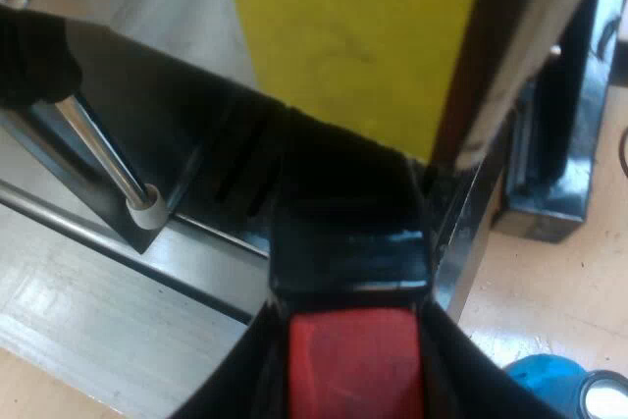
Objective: Put the handle in the coffee machine
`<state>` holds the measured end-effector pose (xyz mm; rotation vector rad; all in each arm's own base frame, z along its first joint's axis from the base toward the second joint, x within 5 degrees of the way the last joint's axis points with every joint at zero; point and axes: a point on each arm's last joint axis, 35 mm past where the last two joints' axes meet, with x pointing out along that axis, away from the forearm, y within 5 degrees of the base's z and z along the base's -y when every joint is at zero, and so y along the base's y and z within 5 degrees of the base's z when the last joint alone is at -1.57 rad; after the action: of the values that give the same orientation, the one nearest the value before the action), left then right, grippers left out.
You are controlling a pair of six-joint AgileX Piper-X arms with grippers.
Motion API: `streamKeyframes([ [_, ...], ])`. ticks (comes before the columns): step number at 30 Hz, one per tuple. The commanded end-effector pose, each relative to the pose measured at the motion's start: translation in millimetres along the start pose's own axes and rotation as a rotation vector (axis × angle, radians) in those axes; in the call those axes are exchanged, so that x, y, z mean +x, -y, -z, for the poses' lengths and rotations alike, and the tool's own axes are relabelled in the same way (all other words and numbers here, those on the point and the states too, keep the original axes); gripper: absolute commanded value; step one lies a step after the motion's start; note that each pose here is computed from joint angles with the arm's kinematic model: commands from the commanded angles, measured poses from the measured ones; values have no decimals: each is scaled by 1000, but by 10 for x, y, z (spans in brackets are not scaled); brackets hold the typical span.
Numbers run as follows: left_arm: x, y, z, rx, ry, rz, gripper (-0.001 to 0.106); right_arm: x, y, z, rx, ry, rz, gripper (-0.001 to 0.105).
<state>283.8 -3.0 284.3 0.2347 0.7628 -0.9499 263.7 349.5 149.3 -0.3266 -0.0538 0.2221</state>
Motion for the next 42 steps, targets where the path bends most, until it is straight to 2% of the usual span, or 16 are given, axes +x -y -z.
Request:
streamKeyframes([
  [1, -167, 17, -311, 115, 230, 56, 0, 65, 60, -89, 31, 36, 31, 49],
  [11, -167, 17, -311, 115, 230, 56, 0, 49, 127, -240, 77, 146, 76, 45],
  [13, -167, 17, -311, 115, 230, 56, 0, 36, 128, -263, 65, 162, 82, 44],
  [29, -167, 17, -311, 115, 230, 56, 0, 27, 154, -305, 92, 195, 97, 44],
  [32, -167, 17, -311, 115, 230, 56, 10, 27, 154, -306, 93, 196, 97, 44],
  [34, -167, 17, -311, 115, 230, 56, 32, 27, 154, -306, 95, 196, 97, 44],
  [36, -167, 17, -311, 115, 230, 56, 44, 26, 155, -308, 96, 197, 97, 44],
  [37, -167, 17, -311, 115, 230, 56, 58, 26, 156, -309, 97, 198, 98, 44],
  [39, -167, 19, -308, 113, 229, 58, 65, 26, 156, -309, 98, 198, 98, 44],
  [42, -166, 21, -303, 106, 223, 57, 66, 26, 158, -310, 99, 198, 101, 44],
])
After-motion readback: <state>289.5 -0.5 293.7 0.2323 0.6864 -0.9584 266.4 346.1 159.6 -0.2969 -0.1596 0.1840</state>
